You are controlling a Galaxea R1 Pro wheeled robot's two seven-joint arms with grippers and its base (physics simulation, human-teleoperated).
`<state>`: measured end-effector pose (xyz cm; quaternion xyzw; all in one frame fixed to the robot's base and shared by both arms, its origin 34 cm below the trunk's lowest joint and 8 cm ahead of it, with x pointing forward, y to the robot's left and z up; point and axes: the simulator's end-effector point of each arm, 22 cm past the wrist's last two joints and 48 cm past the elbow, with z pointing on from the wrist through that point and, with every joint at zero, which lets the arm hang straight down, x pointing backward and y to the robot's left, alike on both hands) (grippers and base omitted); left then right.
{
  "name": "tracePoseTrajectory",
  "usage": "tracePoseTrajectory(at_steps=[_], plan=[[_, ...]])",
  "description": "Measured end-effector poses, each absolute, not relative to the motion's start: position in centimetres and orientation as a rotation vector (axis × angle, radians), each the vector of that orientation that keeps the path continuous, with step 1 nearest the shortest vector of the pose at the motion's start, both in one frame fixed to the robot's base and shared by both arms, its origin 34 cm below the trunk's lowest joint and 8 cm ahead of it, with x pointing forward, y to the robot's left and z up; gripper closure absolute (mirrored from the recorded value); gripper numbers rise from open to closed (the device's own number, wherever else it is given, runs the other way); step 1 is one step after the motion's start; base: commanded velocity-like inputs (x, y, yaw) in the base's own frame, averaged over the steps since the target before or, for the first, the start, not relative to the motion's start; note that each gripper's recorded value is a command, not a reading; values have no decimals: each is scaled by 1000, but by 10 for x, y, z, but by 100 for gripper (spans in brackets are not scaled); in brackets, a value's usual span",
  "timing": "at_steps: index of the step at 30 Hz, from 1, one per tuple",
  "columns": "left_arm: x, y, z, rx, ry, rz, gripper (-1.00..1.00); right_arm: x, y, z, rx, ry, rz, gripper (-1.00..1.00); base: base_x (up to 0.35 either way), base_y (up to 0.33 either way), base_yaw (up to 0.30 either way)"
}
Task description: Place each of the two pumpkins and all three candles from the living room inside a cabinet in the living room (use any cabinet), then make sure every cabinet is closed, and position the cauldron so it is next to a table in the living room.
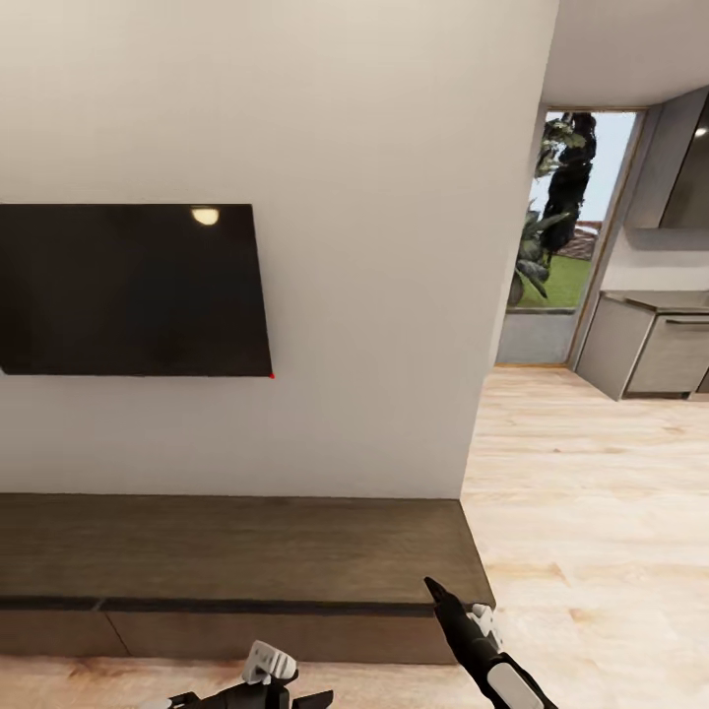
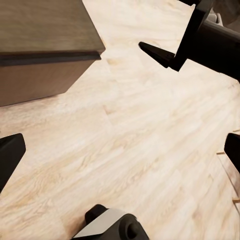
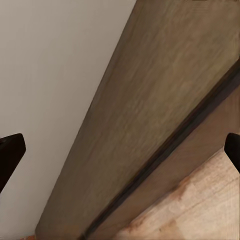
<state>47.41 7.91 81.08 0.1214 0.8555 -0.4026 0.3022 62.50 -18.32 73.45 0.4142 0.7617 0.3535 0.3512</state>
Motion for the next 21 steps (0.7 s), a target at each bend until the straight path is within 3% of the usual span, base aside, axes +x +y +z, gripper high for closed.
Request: tracePoseTrajectory(at_steps=[21], plan=[[475, 82, 798, 323, 2276, -1060, -100, 623, -184, 722, 1082, 1979, 912, -100, 7, -5, 2]])
